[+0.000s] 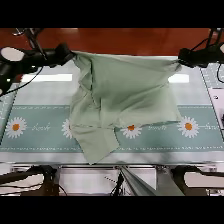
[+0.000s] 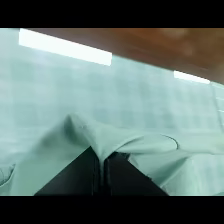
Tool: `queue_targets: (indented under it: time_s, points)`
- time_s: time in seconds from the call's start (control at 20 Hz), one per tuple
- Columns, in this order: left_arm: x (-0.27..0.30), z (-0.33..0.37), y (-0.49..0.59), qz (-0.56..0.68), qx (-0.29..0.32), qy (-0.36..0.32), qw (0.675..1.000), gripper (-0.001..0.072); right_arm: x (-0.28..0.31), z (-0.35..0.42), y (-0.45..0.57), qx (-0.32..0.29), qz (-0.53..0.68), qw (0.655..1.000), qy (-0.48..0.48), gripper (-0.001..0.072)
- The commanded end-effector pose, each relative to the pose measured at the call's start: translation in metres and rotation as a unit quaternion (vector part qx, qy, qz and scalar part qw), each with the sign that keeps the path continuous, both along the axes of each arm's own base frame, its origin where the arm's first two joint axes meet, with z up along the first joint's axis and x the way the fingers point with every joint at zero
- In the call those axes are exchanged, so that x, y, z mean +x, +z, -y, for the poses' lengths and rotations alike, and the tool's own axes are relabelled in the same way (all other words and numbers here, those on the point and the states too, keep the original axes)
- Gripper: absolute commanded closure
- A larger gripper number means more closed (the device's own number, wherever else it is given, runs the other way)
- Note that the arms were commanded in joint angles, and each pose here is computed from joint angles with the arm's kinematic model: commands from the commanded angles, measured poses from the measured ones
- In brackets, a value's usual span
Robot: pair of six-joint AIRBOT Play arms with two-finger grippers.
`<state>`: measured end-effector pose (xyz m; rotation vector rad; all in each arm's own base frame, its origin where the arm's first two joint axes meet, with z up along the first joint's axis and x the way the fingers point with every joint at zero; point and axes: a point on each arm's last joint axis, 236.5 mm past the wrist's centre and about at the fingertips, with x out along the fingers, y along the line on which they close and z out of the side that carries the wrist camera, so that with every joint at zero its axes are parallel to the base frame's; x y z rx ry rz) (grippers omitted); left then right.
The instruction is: Fold the shirts.
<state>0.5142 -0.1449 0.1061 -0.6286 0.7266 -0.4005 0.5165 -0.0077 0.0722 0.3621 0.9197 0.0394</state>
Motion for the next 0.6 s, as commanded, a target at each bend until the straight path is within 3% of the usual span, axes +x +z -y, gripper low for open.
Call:
queue_targets:
  time_s: [0.0, 0.05, 0.1, 0.15, 0.2, 0.4, 0.55]
  points:
    - [0.011, 0.003, -0.047, -0.050, -0.012, 0.010, 0.999, 0.0678, 0.031, -0.022, -0.042, 0.146, -0.016, 0.989, -0.007, 0.0683]
    - [0.008, 0.005, -0.048, -0.055, -0.013, 0.003, 0.998, 0.0674, 0.033, -0.025, -0.045, 0.181, -0.024, 0.983, -0.010, 0.0549]
    - [0.005, 0.006, -0.049, -0.060, -0.013, -0.003, 0.998, 0.0591, 0.034, -0.024, -0.044, 0.209, -0.029, 0.977, -0.015, 0.0268]
    - [-0.003, 0.008, -0.051, -0.074, -0.015, -0.020, 0.997, 0.0265, 0.033, -0.017, -0.041, 0.218, -0.028, 0.975, -0.016, 0.0065]
    - [-0.016, 0.010, -0.053, -0.098, -0.022, -0.044, 0.994, 0.0006, 0.027, -0.008, -0.035, 0.226, -0.030, 0.973, -0.019, 0.0078]
    - [-0.104, -0.031, -0.058, -0.255, -0.047, -0.154, 0.954, 0.0004, -0.037, 0.039, -0.018, 0.238, -0.094, 0.967, 0.003, 0.0090]
    - [-0.157, -0.098, -0.093, -0.349, 0.023, -0.095, 0.932, 0.0005, -0.106, 0.074, -0.028, 0.189, -0.168, 0.968, 0.007, 0.0090]
